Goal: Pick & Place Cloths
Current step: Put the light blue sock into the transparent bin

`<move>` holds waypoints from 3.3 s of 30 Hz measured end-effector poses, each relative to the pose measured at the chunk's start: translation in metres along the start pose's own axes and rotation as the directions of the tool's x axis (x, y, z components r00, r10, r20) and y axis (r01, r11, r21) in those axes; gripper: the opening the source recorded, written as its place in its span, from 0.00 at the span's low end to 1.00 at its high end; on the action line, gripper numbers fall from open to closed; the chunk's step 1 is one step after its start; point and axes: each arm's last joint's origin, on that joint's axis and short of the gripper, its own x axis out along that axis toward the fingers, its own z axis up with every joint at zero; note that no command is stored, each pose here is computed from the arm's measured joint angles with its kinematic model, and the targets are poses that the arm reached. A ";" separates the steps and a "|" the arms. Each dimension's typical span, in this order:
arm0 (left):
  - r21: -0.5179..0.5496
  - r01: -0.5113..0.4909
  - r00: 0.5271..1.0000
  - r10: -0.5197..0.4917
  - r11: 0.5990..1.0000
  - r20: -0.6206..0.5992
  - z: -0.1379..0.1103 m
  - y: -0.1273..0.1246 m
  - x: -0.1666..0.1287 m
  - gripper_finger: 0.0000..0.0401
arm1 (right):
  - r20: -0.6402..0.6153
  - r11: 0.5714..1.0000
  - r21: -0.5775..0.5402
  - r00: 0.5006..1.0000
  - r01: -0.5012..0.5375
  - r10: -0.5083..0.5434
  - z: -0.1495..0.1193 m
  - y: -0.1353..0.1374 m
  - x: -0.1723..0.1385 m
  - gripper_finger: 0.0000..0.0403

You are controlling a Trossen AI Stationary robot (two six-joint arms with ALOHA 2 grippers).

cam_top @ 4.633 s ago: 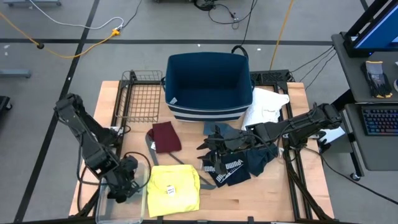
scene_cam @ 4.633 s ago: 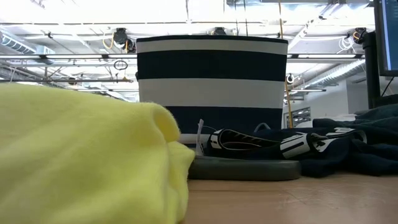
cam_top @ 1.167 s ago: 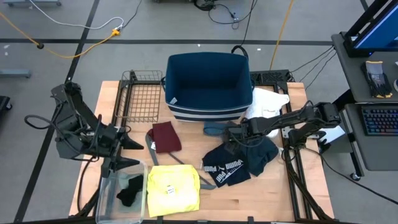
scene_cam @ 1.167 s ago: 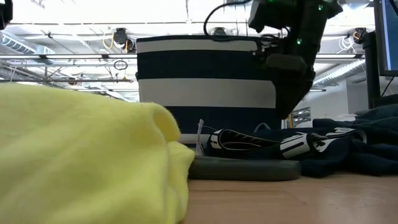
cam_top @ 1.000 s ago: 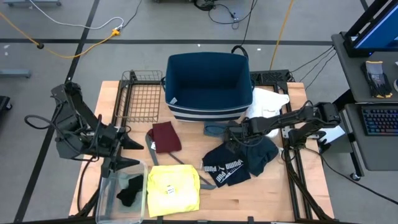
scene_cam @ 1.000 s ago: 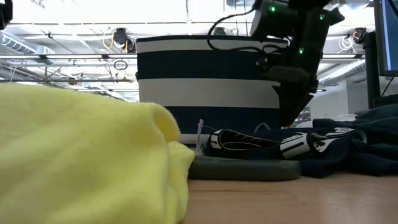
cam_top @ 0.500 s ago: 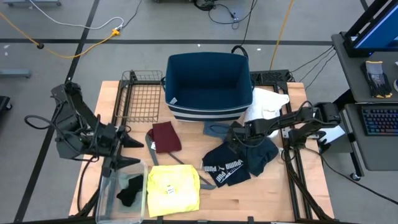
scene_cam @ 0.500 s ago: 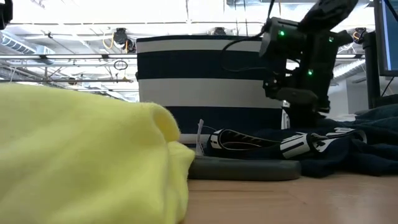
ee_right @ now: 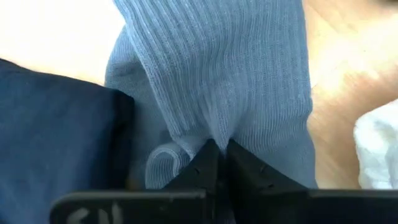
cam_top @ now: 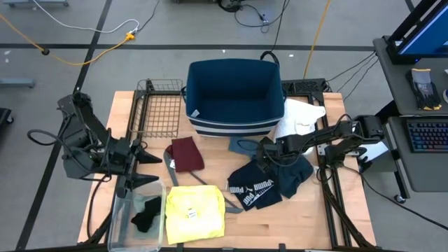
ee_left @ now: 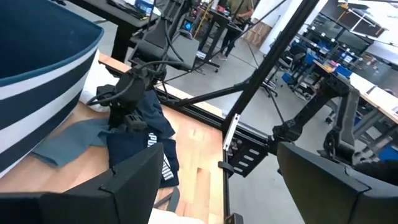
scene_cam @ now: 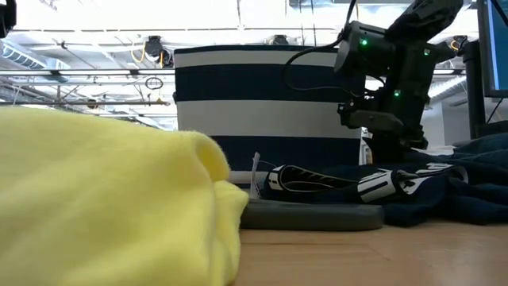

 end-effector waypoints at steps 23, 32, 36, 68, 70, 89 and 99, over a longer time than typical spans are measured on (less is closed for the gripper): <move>-0.026 -0.016 1.000 0.016 1.000 0.007 0.001 0.001 0.002 0.80 | 0.378 0.882 -0.369 0.820 -0.292 0.429 0.056 0.090 -0.159 0.00; -0.033 -0.061 0.998 0.062 0.998 0.033 0.005 0.007 0.008 0.80 | 0.479 0.786 -0.497 0.639 -0.368 0.602 0.066 0.110 -0.197 0.00; -0.009 -0.085 0.995 0.085 0.996 0.045 0.007 0.009 0.011 0.80 | 0.486 0.730 -0.544 0.554 -0.414 0.676 0.069 0.115 -0.205 0.00; 0.432 -0.267 0.955 0.295 0.862 0.002 -0.025 0.020 0.141 0.80 | 0.459 0.611 -0.600 0.403 -0.516 0.791 0.090 0.140 -0.182 0.00; 0.443 -0.234 0.963 0.270 0.865 -0.019 -0.028 0.019 0.146 0.80 | 0.452 0.613 -0.589 0.415 -0.526 0.790 0.089 0.140 -0.180 0.00; 0.401 -0.212 0.972 0.235 0.891 -0.009 -0.018 0.031 0.162 0.80 | 0.415 0.580 -0.589 0.405 -0.562 0.814 0.086 0.149 -0.172 0.00; 0.379 -0.249 0.963 0.271 0.891 -0.003 -0.014 0.039 0.165 0.80 | 0.393 0.565 -0.599 0.407 -0.567 0.825 0.086 0.150 -0.171 0.00</move>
